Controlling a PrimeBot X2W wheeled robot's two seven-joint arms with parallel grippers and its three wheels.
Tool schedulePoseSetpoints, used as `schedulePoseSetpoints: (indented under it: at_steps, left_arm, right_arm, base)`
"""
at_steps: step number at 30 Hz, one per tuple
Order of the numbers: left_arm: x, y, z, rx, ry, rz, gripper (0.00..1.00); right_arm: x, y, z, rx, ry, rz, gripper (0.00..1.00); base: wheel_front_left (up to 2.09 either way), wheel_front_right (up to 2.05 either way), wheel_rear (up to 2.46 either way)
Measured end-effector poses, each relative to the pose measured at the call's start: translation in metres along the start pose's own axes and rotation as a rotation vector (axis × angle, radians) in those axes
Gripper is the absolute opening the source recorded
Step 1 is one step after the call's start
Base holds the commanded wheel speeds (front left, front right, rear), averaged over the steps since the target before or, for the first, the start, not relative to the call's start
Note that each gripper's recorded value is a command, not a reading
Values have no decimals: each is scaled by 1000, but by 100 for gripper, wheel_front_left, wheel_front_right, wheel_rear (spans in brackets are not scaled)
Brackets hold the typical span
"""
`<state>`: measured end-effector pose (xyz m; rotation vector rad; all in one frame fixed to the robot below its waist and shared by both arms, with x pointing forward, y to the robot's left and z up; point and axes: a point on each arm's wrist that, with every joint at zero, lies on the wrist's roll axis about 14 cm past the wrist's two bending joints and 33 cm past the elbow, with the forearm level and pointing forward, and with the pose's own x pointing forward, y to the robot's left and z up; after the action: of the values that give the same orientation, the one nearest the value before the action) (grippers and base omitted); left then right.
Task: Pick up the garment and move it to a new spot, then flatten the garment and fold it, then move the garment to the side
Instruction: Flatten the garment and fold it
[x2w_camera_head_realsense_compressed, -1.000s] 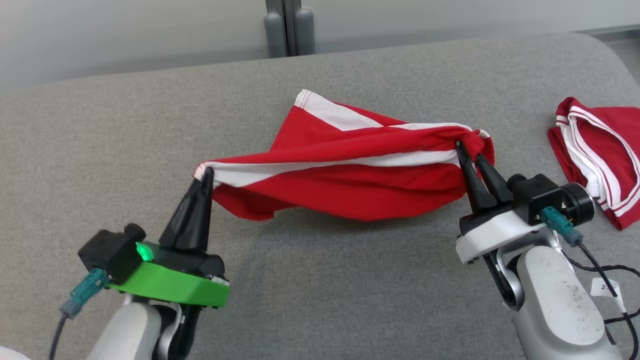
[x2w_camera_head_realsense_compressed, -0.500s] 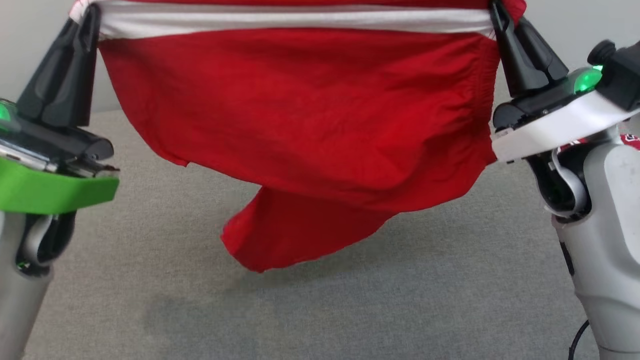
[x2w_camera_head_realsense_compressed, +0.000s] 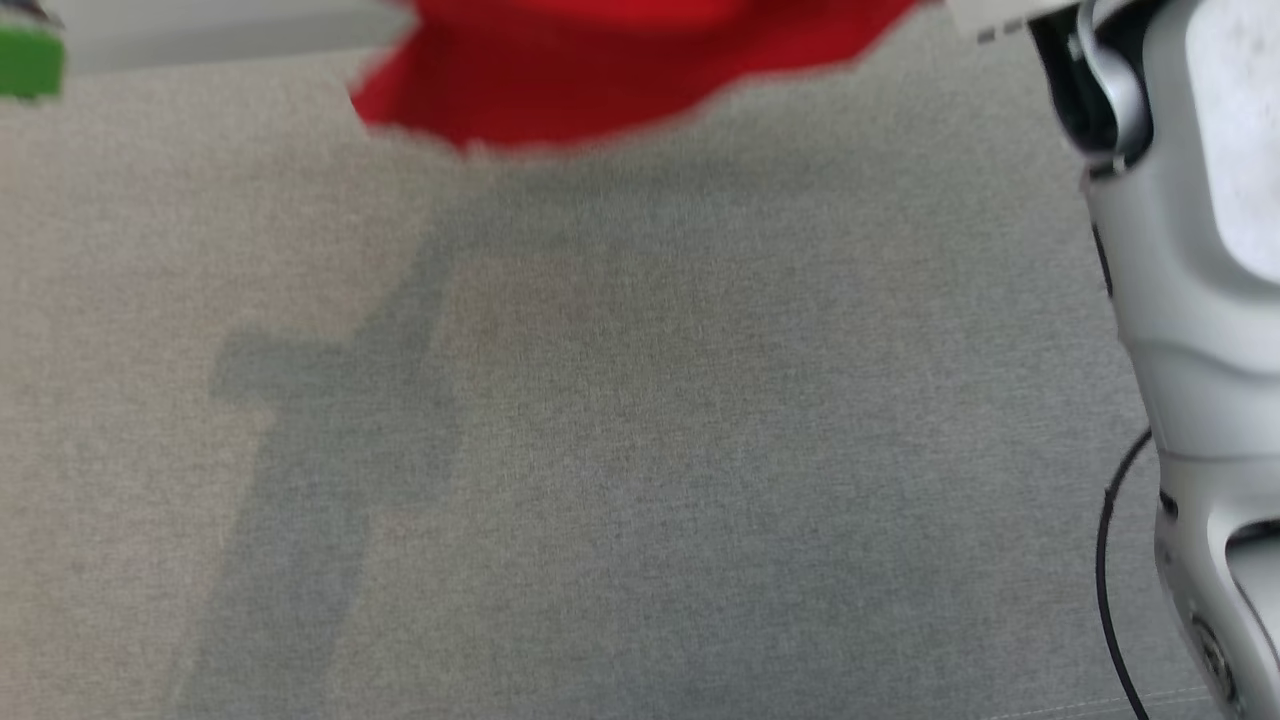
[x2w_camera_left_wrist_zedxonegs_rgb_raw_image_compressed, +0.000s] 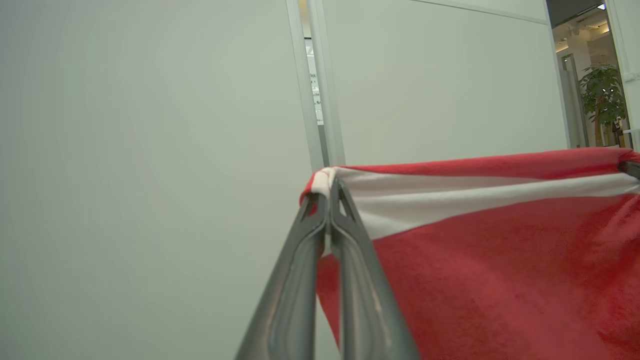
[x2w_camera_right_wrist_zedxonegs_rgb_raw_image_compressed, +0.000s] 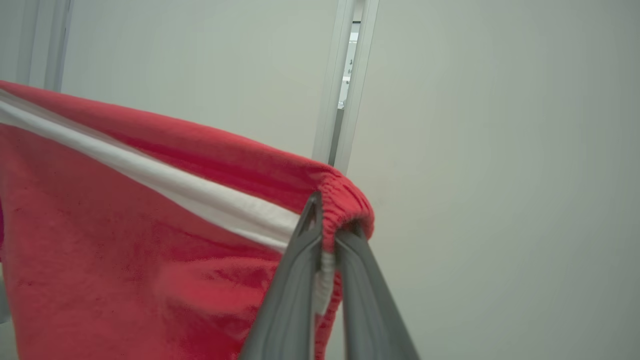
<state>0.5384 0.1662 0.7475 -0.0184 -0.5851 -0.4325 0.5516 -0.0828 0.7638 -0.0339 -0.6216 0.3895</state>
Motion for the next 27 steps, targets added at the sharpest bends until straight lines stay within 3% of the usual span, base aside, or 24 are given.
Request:
schedulePoseSetpoints:
  at_steps: [3,7,14,20,27]
  left_arm:
    - [14,4,-3,-4,-54,13,0]
    - [-6,-1,-52,-81,34,48,0]
    - [-124,-19,-150,-253,365,214,0]
    - [-226,-53,-185,-379,579,355,0]
    - [-306,-78,-185,-454,680,510,0]
  right_arm:
    - [16,-1,-20,-40,-19,7,0]
    - [7,4,-71,-2,70,6,0]
    - [-91,43,-166,146,387,23,0]
    - [-179,76,-188,280,556,9,0]
    - [-246,98,-179,388,643,-31,0]
  base:
    - [0,0,0]
    - [0,0,0]
    - [0,0,0]
    - [0,0,0]
    - [0,0,0]
